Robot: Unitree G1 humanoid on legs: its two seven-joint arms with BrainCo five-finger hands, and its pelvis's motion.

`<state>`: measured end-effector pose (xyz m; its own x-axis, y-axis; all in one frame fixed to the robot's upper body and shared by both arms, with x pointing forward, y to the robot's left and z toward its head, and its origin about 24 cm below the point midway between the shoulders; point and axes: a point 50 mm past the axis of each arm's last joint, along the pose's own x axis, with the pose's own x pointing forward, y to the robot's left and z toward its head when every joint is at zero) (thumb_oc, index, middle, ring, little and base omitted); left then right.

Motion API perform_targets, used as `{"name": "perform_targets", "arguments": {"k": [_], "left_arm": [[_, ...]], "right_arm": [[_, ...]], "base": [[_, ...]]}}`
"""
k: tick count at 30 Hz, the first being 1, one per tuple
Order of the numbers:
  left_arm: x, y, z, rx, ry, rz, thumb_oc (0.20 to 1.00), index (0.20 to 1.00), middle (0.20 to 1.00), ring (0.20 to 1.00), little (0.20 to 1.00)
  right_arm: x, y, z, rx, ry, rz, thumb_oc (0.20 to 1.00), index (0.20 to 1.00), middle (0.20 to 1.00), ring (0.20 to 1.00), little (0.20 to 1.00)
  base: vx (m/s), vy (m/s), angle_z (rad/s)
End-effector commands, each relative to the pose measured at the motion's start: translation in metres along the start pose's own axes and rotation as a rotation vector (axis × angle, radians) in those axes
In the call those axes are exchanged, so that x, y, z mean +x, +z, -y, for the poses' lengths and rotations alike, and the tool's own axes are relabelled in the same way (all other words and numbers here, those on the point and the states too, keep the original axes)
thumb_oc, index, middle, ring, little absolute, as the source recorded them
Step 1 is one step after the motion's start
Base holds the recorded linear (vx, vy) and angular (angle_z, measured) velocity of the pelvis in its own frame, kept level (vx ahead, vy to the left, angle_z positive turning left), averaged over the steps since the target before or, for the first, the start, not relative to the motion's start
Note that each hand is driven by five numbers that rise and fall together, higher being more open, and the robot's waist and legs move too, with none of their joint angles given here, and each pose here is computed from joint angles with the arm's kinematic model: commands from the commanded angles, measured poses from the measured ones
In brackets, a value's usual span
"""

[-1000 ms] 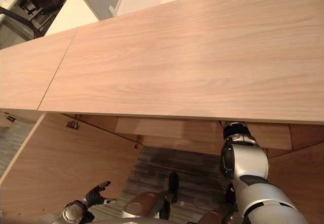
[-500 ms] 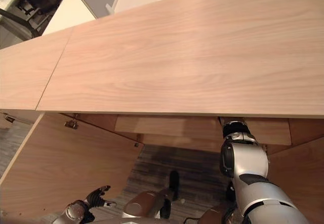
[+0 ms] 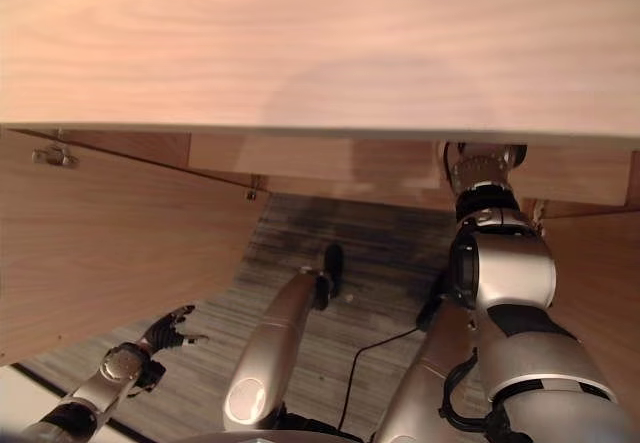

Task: Put the empty folder in the office cabinet

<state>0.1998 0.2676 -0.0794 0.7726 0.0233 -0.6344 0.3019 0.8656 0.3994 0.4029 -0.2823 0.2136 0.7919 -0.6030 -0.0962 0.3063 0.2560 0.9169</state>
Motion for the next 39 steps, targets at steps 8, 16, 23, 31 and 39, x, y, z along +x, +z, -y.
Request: {"name": "perform_targets", "arguments": {"k": [8,16,23,31,39], "left_arm": [[-0.011,-0.013,-0.036,0.021,0.085,-0.04,1.0,1.0,1.0,1.0,1.0],[-0.013,-0.03,-0.009,0.031,0.044,-0.091,1.0,1.0,1.0,1.0,1.0],[-0.015,-0.036,-0.007,0.075,0.027,-0.119,1.0,1.0,1.0,1.0,1.0],[-0.014,-0.036,-0.004,0.076,0.03,-0.12,1.0,1.0,1.0,1.0,1.0],[-0.01,-0.031,-0.005,0.069,0.047,-0.116,1.0,1.0,1.0,1.0,1.0]], "right_arm": [[0.006,0.037,-0.008,-0.01,0.055,0.116,0.2,0.2,0.2,0.2,0.2],[0.005,0.066,-0.035,-0.018,0.085,0.198,0.2,0.2,0.2,0.2,0.2],[0.005,0.084,-0.041,-0.036,0.091,0.239,0.2,0.2,0.2,0.2,0.2],[0.004,0.093,-0.049,-0.03,0.071,0.26,0.2,0.2,0.2,0.2,0.2],[0.004,0.087,-0.049,-0.06,0.041,0.231,1.0,1.0,1.0,1.0,1.0]], "base": [[0.01,-0.019,0.0],[0.0,-0.051,0.09],[0.01,-0.035,0.11],[0.01,-0.006,0.02],[0.0,0.0,0.0]]}}
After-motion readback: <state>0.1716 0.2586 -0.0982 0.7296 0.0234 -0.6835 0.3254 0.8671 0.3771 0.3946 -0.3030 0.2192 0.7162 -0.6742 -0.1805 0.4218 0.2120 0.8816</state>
